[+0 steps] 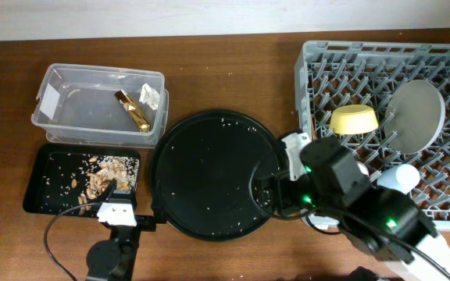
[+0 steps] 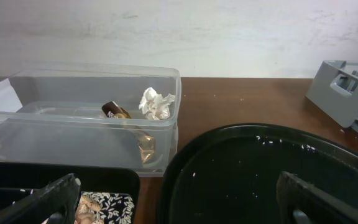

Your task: Sort waste into correct bins and load items into the dishwasher rack

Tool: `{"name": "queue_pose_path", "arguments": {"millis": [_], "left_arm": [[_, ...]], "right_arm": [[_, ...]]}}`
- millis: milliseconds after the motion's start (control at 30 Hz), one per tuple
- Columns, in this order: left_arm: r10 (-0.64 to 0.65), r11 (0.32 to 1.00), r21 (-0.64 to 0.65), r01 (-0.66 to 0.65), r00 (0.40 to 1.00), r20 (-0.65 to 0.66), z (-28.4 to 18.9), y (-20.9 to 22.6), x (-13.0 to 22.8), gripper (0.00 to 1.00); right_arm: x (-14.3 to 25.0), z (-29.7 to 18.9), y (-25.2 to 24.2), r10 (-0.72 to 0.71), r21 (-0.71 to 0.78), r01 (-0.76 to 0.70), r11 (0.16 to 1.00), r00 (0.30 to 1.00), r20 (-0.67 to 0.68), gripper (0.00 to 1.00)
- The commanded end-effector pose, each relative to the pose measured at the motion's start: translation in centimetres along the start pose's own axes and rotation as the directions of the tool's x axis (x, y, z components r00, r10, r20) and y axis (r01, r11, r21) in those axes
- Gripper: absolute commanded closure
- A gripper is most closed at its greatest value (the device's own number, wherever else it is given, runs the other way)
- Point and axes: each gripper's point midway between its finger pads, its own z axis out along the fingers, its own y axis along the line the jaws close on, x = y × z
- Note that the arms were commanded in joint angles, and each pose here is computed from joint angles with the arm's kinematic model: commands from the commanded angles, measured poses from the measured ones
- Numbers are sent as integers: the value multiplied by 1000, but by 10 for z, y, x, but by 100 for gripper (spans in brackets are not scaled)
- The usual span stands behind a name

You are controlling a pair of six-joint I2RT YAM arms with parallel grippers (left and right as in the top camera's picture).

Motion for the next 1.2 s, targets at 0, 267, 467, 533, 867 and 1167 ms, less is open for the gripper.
{"name": "queue_pose_path", "arguments": {"millis": [0,267,467,533,867,1167], "left_arm": [[11,1000,5,-11,1000,2,1,0,2,1],[11,1000,6,-11,1000,2,1,0,2,1],[11,1000,5,-11,1000,2,1,0,2,0],[11,1000,5,-11,1000,2,1,0,2,1],[11,1000,5,-11,1000,2,1,0,2,0],[11,1000,5,-11,1000,2,1,0,2,1]], "right_arm": [[13,-11,-6,-22,27,23,999,999,-30,2],[-34,-91,-78,-241,354,90,931,881,408,2],[32,-68,-150,-153,381,-91,920,811,564,2],[52,-45,-159,-191,379,-46,924,803,565,1],[47,-9,-184,-293,397,-11,918,653,698,2],[45,-8,-185,-305,400,-7,917,633,712,2]]}}
